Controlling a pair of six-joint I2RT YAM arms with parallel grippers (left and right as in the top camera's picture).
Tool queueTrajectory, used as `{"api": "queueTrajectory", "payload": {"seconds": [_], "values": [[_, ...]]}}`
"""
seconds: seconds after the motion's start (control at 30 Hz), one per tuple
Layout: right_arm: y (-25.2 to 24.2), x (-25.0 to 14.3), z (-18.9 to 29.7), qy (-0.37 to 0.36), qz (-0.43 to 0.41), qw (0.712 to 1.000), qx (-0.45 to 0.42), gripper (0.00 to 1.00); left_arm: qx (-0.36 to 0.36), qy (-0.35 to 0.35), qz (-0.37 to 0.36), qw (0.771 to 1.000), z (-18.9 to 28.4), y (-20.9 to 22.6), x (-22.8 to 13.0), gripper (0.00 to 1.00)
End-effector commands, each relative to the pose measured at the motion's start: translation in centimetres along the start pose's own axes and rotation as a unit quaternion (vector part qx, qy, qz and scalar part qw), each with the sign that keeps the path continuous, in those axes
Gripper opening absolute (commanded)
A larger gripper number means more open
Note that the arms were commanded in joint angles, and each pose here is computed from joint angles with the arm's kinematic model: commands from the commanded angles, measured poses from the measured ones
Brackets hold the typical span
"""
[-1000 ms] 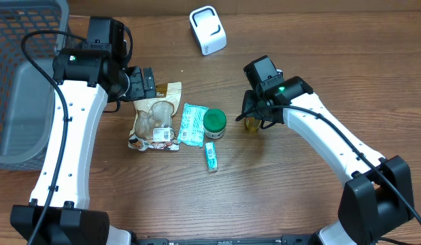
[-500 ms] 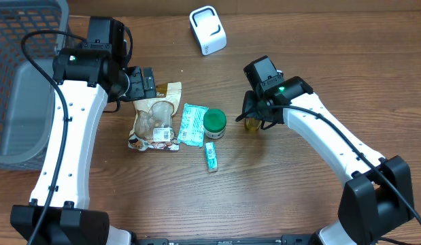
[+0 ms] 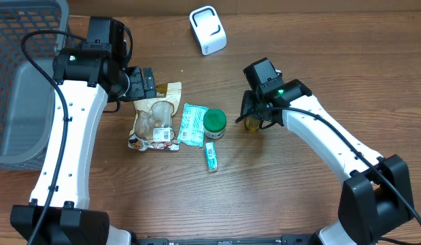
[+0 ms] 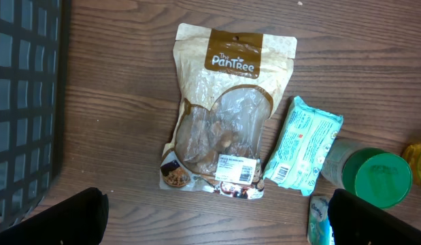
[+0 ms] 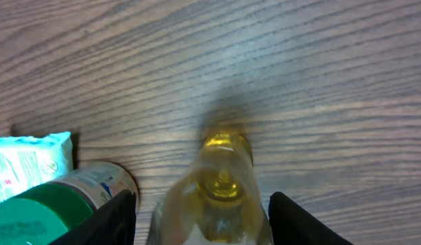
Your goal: Scan the item barcode
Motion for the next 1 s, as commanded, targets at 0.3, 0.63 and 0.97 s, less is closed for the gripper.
{"api": "queueTrajectory", "payload": {"seconds": [0.3,0.63,0.97], "values": [[-0.5,0.0,-0.2,-0.003,-0.005,1.0,-0.008,0.49,-0.001,0.004,-0.005,1.0,-0.3,-0.1,0.0,1.0],[-0.9,-0.1,0.8,0.003,-0.013,1.0,0.002,0.27,-0.001,0.004,-0.005,1.0,-0.3,-0.1,0.0,1.0],[-0.9,1.3,11.4,-0.054,0.0,0.979,0.194,0.25,-0.001,0.004,-0.005,1.0,-0.3,-0.1,0.0,0.99]]}}
Point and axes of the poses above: each gripper's point midway between its finger pads, its own z axis back along the fingers, its own y axis along the line the jaws close on, x = y × z, the point moved 3 cm from there along z, back along the fingers, and after that the axes turned 10 degrees about z, right-handed, at the moved point
